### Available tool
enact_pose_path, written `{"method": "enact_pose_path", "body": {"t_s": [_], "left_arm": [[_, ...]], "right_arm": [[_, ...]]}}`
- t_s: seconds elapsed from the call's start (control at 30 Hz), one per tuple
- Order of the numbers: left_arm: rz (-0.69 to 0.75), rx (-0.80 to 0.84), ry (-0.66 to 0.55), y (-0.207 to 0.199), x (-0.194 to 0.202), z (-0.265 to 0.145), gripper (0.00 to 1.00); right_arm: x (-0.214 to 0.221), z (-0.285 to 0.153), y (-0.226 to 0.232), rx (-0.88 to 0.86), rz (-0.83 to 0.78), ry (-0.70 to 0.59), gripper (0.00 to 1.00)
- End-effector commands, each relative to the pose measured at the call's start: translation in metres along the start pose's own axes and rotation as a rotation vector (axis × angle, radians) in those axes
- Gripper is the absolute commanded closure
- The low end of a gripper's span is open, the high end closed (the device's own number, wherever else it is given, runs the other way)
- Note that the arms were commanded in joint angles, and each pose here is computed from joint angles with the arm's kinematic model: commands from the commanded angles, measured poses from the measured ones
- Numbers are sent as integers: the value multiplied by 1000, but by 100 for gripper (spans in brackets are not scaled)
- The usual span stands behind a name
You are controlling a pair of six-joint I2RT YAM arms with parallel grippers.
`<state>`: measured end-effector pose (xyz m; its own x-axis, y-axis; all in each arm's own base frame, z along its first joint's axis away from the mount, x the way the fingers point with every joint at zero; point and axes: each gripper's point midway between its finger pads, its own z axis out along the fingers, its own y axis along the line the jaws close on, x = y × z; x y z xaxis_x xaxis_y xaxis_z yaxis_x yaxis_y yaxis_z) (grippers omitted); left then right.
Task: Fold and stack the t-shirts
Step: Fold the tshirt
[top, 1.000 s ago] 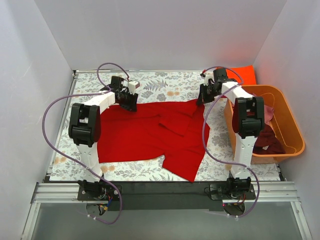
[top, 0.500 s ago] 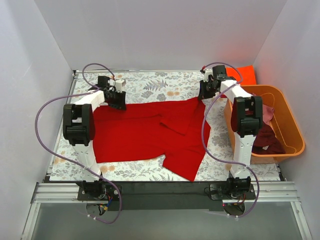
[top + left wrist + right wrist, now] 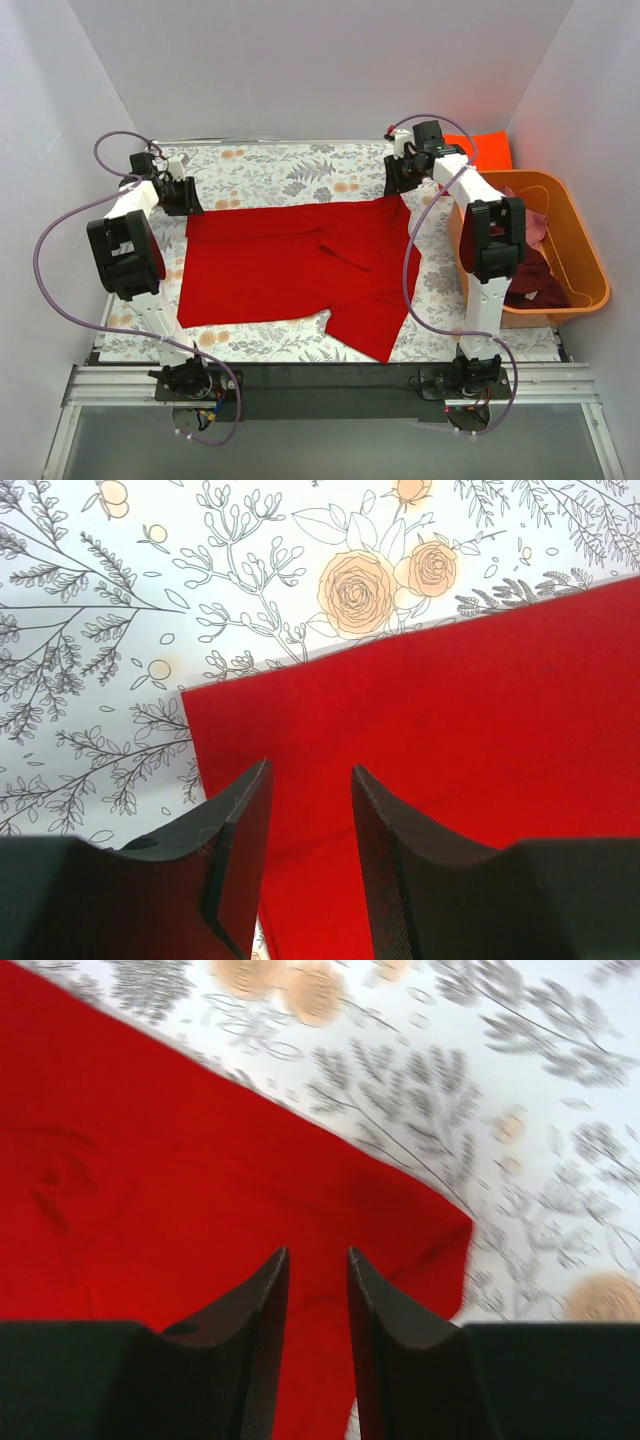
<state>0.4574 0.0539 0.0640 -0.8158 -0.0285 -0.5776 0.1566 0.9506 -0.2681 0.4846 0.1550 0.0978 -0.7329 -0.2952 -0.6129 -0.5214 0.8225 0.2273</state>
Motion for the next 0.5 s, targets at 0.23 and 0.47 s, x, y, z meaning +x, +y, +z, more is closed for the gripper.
{"method": "enact_pose_path", "body": {"t_s": [0.23, 0.47], "left_arm": [[-10, -44, 54, 15, 14, 10, 64], [-39, -79, 98, 37, 31, 35, 66]], "right_arm": [[19, 52, 14, -7, -83, 106, 65], [26, 66, -26, 116, -77, 128, 65]]}}
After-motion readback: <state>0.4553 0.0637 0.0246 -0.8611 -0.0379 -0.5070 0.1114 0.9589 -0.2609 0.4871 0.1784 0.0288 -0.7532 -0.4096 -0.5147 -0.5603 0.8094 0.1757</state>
